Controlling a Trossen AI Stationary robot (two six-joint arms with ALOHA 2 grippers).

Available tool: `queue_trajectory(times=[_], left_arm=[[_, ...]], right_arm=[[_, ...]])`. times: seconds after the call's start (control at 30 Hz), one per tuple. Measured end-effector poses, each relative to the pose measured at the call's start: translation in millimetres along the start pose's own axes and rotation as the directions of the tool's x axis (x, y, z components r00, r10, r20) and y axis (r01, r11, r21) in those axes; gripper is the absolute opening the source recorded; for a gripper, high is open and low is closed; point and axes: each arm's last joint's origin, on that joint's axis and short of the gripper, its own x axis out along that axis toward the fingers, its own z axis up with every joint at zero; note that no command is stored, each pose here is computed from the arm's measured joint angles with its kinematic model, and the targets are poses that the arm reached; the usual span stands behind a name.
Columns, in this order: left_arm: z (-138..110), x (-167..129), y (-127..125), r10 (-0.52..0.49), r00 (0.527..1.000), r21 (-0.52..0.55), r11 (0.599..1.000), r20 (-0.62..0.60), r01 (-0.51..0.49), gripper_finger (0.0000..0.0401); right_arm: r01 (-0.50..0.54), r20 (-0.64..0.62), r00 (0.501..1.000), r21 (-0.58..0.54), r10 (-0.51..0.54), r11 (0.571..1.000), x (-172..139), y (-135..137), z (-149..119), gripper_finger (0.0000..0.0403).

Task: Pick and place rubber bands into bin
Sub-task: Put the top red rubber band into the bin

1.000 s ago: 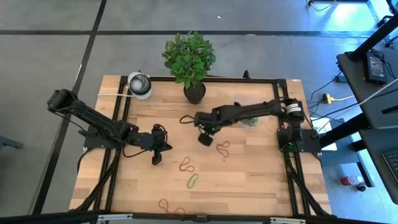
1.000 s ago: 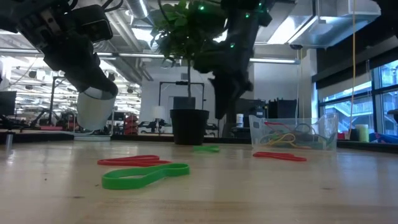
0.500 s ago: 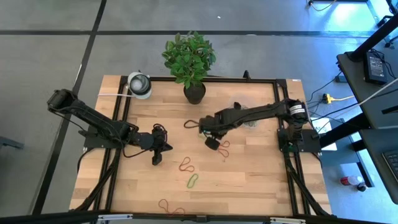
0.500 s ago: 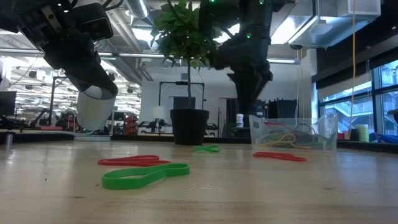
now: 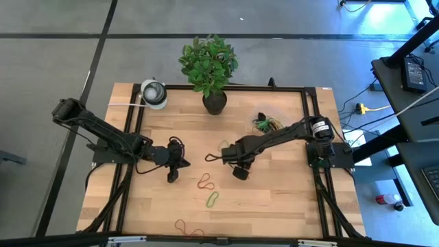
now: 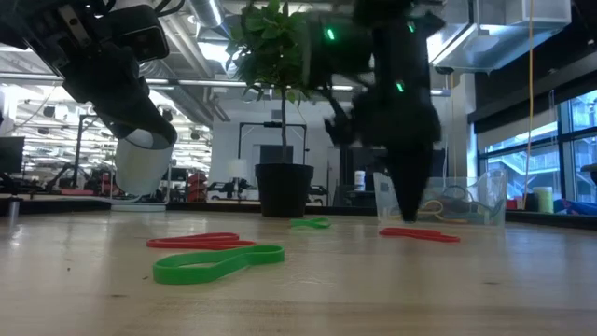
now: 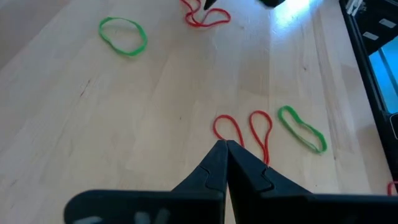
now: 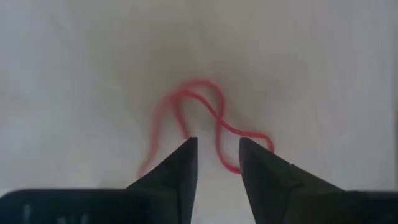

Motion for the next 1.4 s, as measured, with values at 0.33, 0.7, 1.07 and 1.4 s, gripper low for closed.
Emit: queue_trajectory(times=[0.33, 0.7, 1.07, 1.4], left_arm=[[-0.1, 0.0, 0.0, -0.001, 1.000, 0.000, 1.000, -0.001, 0.001, 0.0001], [0.0, 0.0, -0.6, -0.017, 1.000, -0.002, 1.000, -0.007, 0.017, 0.0001], [0.0, 0.0, -0.7, -0.017, 1.000, -0.003, 1.000, -0.007, 0.017, 0.0001], [0.8, 0.0, -0.3, 0.002, 1.000, -0.003, 1.000, 0.012, -0.002, 0.0001]], right_arm=[[-0.018, 0.017, 1.000, 0.009, 0.018, 1.000, 30.4, -5.3, -16.8, 0.0023], [-0.117, 0.321, 0.943, 0.065, 0.090, 0.991, -77.5, -17.2, -32.7, 0.0002], [0.020, 0.443, 0.883, 0.292, -0.154, 0.956, -160.3, -88.1, -100.9, 0.0001], [0.079, 0.346, 0.891, 0.518, -0.293, 0.852, -124.5, -147.9, -133.0, 0.0000]])
